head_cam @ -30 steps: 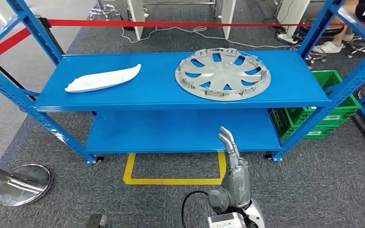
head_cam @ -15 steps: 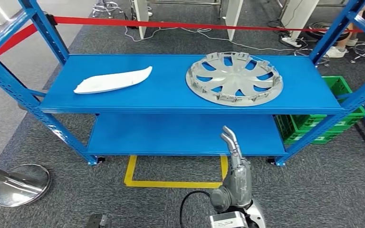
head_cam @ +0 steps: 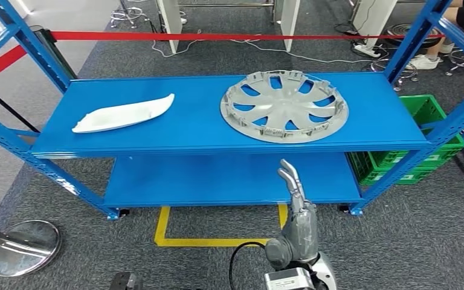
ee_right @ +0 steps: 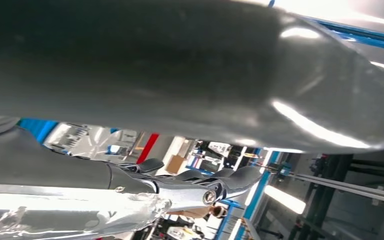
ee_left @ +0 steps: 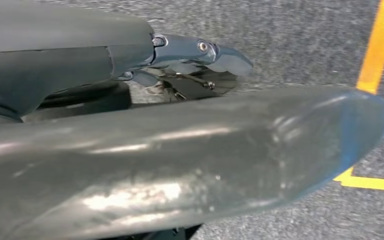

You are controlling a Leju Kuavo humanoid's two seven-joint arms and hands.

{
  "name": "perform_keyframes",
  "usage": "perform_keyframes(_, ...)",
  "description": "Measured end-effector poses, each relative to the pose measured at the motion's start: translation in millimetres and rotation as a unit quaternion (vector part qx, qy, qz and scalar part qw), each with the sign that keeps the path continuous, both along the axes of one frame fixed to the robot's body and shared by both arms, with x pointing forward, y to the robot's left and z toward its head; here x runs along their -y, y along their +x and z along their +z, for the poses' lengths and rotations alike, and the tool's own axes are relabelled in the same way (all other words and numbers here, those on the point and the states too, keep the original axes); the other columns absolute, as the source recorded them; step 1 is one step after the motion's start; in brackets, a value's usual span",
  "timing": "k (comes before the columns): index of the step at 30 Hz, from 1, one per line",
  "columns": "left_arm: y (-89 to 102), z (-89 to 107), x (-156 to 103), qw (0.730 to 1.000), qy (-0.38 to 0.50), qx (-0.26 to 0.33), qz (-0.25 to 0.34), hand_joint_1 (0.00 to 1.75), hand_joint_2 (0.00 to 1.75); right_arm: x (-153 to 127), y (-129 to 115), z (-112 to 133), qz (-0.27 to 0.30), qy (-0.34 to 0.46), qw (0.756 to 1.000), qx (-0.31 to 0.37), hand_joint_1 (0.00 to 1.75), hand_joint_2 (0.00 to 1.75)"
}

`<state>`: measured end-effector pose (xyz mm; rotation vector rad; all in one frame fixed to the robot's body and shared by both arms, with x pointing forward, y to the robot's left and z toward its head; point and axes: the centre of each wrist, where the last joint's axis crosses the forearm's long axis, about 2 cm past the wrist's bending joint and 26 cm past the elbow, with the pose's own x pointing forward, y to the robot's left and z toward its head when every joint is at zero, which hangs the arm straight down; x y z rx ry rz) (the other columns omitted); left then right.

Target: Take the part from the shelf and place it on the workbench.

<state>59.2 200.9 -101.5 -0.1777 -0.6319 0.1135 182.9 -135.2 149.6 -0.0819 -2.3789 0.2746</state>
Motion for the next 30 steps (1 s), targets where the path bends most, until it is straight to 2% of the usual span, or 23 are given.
perform_keyframes(30, 0.4, 0.2, 1.1, 1.000, -0.004, -0.023, 0.020, 0.00, 0.00, 0.6, 0.4, 1.9, -0.010, -0.008, 1.000, 0.008, 0.00, 0.00)
